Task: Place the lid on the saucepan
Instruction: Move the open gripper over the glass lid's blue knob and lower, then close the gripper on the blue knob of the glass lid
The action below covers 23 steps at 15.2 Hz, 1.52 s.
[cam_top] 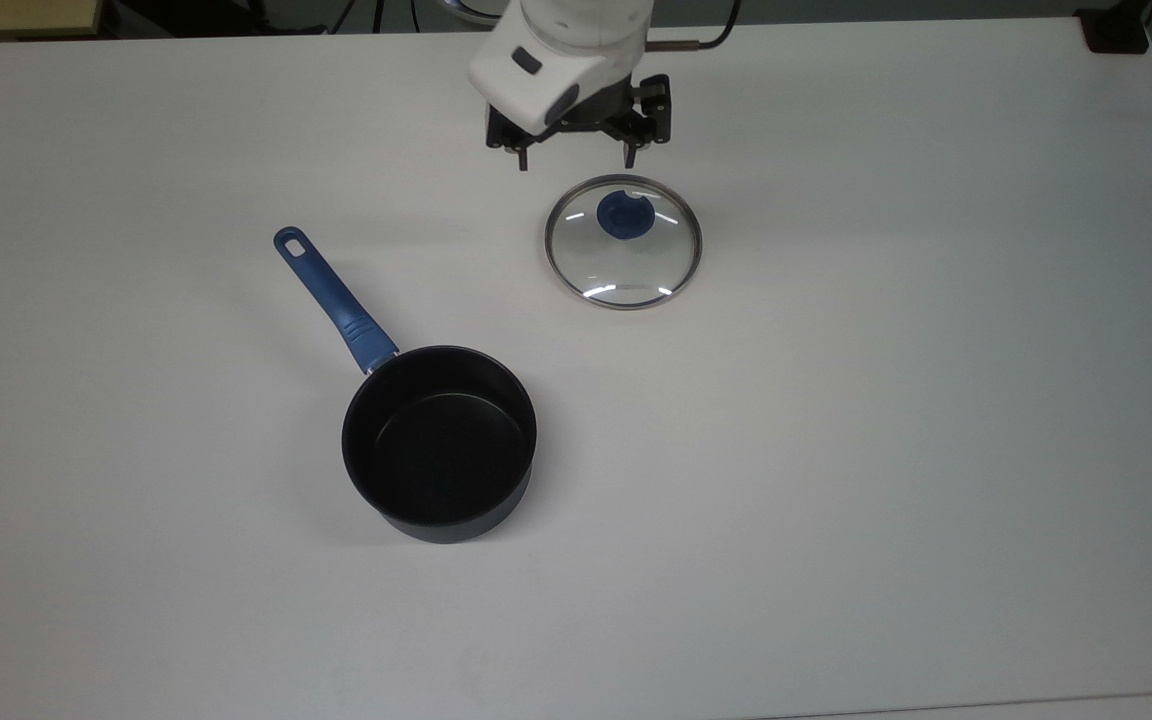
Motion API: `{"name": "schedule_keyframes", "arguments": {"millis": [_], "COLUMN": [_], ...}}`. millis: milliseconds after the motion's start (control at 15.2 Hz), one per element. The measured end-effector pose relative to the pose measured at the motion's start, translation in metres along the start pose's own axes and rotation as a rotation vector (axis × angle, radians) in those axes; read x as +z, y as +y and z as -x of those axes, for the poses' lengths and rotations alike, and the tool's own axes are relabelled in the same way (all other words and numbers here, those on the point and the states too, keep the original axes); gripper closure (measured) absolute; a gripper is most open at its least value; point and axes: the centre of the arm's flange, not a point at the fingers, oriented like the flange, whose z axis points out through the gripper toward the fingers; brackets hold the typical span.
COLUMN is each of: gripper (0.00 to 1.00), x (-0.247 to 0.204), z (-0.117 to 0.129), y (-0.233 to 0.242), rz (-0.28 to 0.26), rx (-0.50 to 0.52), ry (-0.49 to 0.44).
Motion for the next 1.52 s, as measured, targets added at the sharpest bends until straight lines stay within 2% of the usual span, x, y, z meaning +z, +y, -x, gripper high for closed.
{"name": "schedule_keyframes", "arguments": {"millis": [132, 396, 594, 1122, 1517], "gripper": [0.00, 0.00, 0.00, 0.00, 0.00], "x": [0.013, 0.050, 0.074, 0.092, 0.110], "z": [0.002, 0.004, 0.013, 0.012, 0.011], "y": [-0.009, -0.037, -0.056, -0.057, -0.057], "rz": [0.003, -0.003, 0.002, 0.004, 0.004], "rx": [-0.012, 0.048, 0.051, 0.151, 0.186], "ry": [-0.021, 0.011, -0.012, -0.019, -0.021]}}
